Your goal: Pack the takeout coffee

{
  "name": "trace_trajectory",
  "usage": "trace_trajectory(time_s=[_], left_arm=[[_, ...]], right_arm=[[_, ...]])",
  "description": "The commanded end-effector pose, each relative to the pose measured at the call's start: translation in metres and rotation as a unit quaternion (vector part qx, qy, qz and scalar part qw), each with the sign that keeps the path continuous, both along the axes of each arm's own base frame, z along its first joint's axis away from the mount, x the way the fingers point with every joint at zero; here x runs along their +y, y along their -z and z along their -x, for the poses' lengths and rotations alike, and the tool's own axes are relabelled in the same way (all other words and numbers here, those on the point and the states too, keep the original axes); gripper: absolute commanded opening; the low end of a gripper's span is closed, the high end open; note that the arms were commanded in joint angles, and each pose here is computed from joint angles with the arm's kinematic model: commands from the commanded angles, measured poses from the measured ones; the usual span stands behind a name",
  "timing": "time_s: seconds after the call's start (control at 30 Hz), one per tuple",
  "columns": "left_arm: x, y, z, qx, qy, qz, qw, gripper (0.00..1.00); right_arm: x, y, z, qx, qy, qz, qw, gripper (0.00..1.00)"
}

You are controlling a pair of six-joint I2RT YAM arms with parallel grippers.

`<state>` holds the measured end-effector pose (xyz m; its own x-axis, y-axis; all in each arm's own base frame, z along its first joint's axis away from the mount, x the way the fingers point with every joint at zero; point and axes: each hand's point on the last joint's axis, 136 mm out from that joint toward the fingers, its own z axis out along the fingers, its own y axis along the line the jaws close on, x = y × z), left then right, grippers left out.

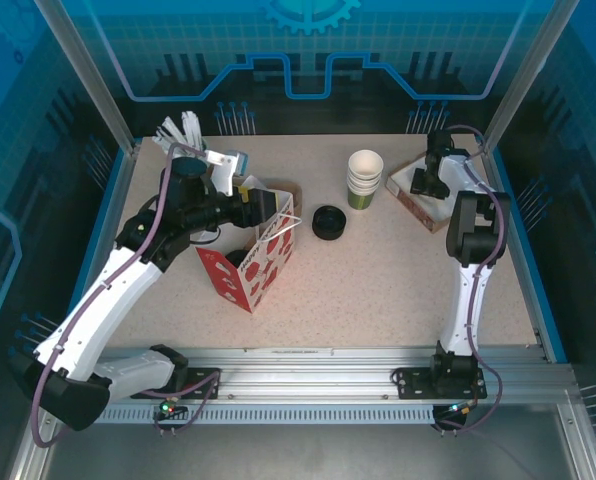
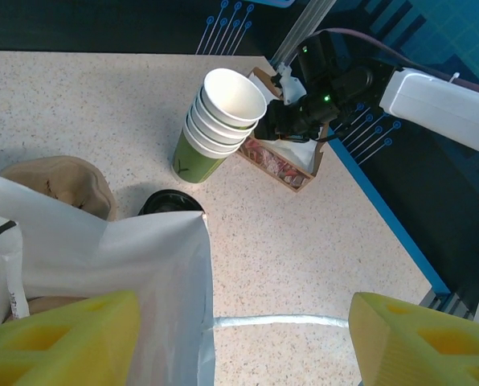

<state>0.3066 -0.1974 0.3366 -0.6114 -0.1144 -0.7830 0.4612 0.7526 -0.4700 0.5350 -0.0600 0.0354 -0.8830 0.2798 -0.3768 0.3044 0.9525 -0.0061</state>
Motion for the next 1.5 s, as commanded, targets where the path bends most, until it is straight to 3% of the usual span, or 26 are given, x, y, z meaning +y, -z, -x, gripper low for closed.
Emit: trace_trajectory(time_s=[0.0,0.1,0.37,0.73,1.1,1.47], left_arm=[[-0.002,-0.004,0.007,0.001,0.007,0.012,1.000,0.71],[-0.001,-0.004,0.008,0.001,0.006,0.010,1.000,0.71],[-0.001,-0.001,0.010,0.006,0.007,0.008,1.000,0.71],[0.001,0.001,0.012,0.007,0.007,0.004,1.000,0.71],[0.002,0.001,0.014,0.003,0.008,0.005,1.000,0.71],[0.001,-0.017,0.016,-0.018,0.006,0.025,0.999,0.71]], right_arm=[[-0.004,0.000,-0.004,-0.002,-0.003,-0.011,1.000,0.42],[-0.004,-0.002,-0.005,-0.004,-0.005,-0.013,1.000,0.36],[-0.009,-0.003,-0.003,-0.003,-0.007,-0.008,1.000,0.37],[-0.009,-0.044,-0.007,-0.042,-0.011,-0.008,0.999,0.20],[-0.005,-0.098,0.000,-0.091,-0.015,-0.009,0.996,0.09],[0.002,-0.179,0.030,-0.177,-0.021,-0.005,0.984,0.09]])
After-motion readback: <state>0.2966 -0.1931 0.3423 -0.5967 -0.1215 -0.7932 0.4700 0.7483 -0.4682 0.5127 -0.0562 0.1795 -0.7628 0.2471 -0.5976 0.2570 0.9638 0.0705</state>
